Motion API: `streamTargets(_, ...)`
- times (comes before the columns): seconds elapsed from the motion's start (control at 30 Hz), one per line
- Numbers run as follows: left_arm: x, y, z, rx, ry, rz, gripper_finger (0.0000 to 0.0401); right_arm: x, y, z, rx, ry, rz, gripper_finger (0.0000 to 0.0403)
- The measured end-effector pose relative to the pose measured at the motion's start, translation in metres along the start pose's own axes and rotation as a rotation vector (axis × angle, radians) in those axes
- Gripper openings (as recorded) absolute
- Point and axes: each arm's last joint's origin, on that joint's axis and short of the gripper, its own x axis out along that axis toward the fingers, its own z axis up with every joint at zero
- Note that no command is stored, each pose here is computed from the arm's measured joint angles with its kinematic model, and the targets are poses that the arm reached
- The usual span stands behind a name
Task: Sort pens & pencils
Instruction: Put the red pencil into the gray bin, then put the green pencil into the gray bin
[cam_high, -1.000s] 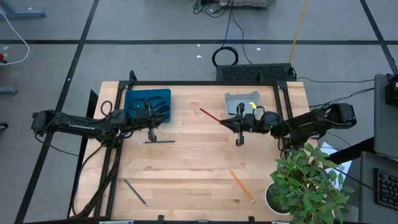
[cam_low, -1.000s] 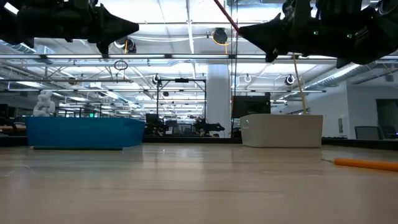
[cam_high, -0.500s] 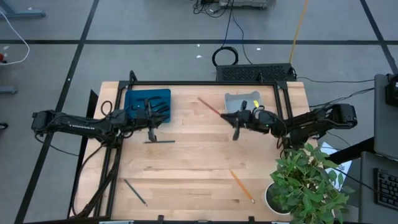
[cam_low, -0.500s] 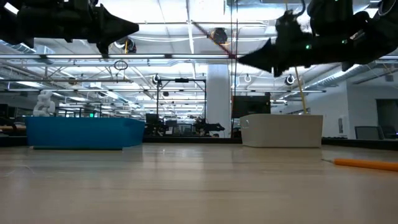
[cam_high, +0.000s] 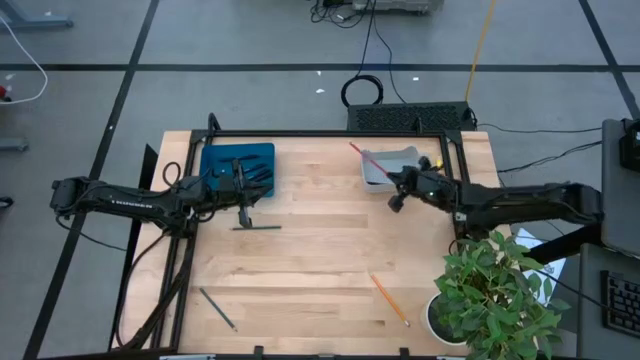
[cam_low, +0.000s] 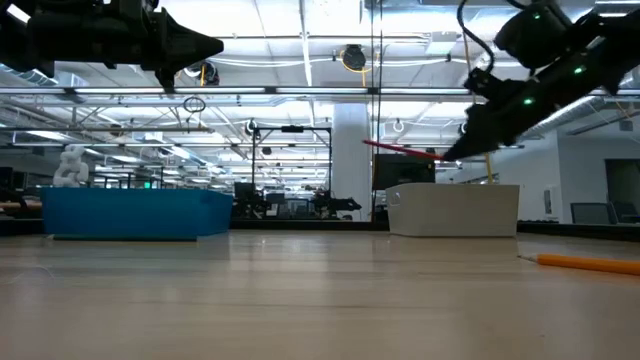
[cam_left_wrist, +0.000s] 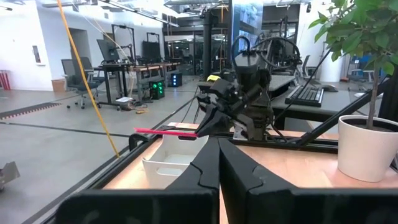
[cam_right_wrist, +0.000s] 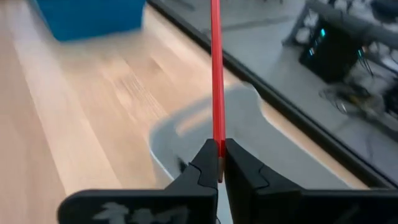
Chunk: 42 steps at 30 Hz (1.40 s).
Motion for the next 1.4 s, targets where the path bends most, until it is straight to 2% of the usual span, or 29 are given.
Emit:
streamTargets(0.17, 0.0, 0.0, 0.0, 0.0, 0.0, 0.0, 0.0011, -0.021, -0.02, -0.014, -0.032, 0.139, -0.052, 0.0)
streamTargets(0.33, 0.0, 0.0, 0.0, 0.0, 0.0, 0.0, 0.0005, -0.026, -0.033, -0.024, -0.111, 0.255, -0.087, 0.0)
streamTargets(0.47, 0.0, 0.0, 0.0, 0.0, -0.001, 0.0, 0.0013, -0.019, -0.036, -0.023, -0.165, 0.253, -0.054, 0.0)
streamTargets(0.6, 0.0, 0.0, 0.0, 0.0, -0.001, 0.0, 0.0003, -0.013, -0.04, -0.027, -0.23, 0.313, -0.06, 0.0)
streamTargets(0.77, 0.0, 0.0, 0.0, 0.001, -0.001, 0.001, 0.0015, -0.007, -0.041, -0.026, -0.234, 0.318, -0.019, 0.0)
streamTargets(0.87, 0.0, 0.0, 0.0, 0.001, -0.001, 0.001, 0.0009, -0.006, -0.041, -0.024, -0.232, 0.292, -0.019, 0.0002)
streamTargets(1.2, 0.0, 0.0, 0.0, 0.001, 0.0, 0.002, 0.0017, -0.006, -0.041, -0.022, -0.231, 0.265, -0.018, 0.0068)
streamTargets(1.4, 0.0, 0.0, 0.0, 0.001, 0.0, 0.001, 0.0005, -0.007, -0.042, -0.018, -0.228, 0.22, -0.043, 0.013)
